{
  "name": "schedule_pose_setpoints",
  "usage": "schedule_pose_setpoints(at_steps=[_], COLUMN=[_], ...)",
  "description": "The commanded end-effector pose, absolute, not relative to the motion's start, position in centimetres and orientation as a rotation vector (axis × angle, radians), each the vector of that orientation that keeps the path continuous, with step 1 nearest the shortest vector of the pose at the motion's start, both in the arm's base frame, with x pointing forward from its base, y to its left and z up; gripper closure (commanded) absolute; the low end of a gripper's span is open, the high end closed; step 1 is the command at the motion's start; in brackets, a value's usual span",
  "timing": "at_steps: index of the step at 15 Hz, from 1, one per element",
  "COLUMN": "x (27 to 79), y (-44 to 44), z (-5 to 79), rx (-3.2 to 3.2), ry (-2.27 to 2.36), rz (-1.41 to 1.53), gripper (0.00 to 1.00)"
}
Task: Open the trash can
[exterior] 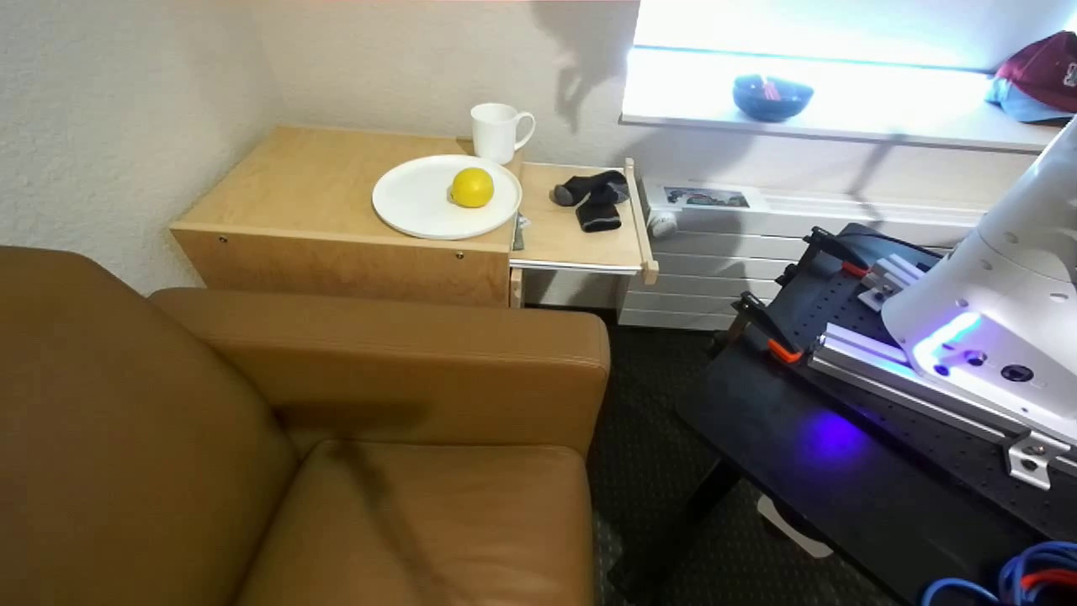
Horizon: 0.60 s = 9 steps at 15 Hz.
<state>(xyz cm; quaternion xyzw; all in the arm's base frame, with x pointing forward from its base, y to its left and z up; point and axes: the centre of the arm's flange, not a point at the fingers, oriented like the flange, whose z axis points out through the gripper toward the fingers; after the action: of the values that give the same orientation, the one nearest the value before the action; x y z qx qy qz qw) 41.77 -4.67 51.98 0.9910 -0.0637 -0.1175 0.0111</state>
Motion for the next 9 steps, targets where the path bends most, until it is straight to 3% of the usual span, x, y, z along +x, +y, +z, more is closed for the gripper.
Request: schedule_pose_setpoints(at_steps=[1, 5, 9], x=[44.8, 47.7, 47.4], y=[-2.9, -2.1, -2.0], z=[42.6, 33.5, 32.1], rx=[3.113, 3.052, 3.074], ry=[-0.416, -0.751, -0.755], rz=[-0.415, -0.356, -0.463], gripper=[0.0, 0.0, 0.0])
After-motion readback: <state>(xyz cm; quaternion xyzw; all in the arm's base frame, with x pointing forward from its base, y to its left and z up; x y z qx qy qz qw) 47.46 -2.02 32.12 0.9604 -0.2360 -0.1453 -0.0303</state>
